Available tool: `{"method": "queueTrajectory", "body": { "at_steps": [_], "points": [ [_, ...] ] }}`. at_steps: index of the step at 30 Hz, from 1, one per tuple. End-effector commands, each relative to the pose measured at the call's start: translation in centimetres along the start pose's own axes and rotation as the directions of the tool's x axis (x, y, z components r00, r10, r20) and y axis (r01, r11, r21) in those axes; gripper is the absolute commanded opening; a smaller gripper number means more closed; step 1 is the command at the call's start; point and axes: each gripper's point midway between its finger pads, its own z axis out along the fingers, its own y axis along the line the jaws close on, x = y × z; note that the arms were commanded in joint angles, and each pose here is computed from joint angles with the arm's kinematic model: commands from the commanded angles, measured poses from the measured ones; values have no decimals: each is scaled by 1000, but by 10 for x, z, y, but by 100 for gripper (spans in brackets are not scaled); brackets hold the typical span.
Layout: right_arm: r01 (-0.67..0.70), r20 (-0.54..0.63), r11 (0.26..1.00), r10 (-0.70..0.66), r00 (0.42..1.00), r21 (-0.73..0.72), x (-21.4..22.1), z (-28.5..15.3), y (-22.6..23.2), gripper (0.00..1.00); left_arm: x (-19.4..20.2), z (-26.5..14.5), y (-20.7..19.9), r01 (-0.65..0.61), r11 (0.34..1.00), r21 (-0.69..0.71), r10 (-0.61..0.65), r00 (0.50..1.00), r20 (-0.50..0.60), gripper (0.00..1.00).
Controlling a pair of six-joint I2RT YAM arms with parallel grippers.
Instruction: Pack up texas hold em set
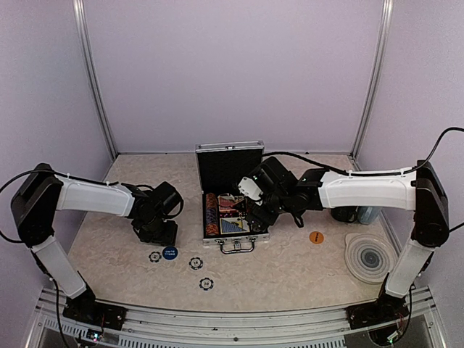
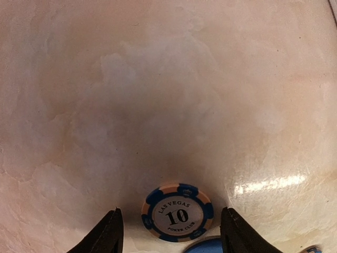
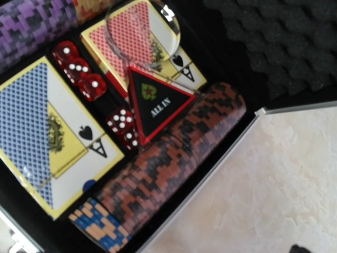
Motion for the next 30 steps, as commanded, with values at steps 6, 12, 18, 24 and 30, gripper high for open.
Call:
{"method": "queueTrajectory", "body": {
  "at_steps": [6, 12, 18, 24, 30],
  "points": [
    [-1, 9, 1000, 1, 1000, -6, -2, -3, 5, 99, 30, 19, 10, -52, 997, -51, 46, 994, -101, 51],
    [1, 9, 1000, -1, 1000, -4, -2, -3, 5, 99, 33, 22, 10, -55, 997, -50, 49, 992, -112, 43],
    [3, 11, 1000, -3, 1000, -4, -4, -4, 4, 99, 26, 16, 9, -40, 998, -45, 36, 996, -87, 41],
    [3, 13, 1000, -3, 1000, -2, -6, -5, 3, 99, 13, 6, 7, -28, 999, -40, 26, 999, -42, 42],
    [-16, 37, 1000, 16, 999, -9, -12, -8, 2, 99, -3, -11, 1, -23, 1000, -14, 24, 1000, 16, 42]
  ]
}}
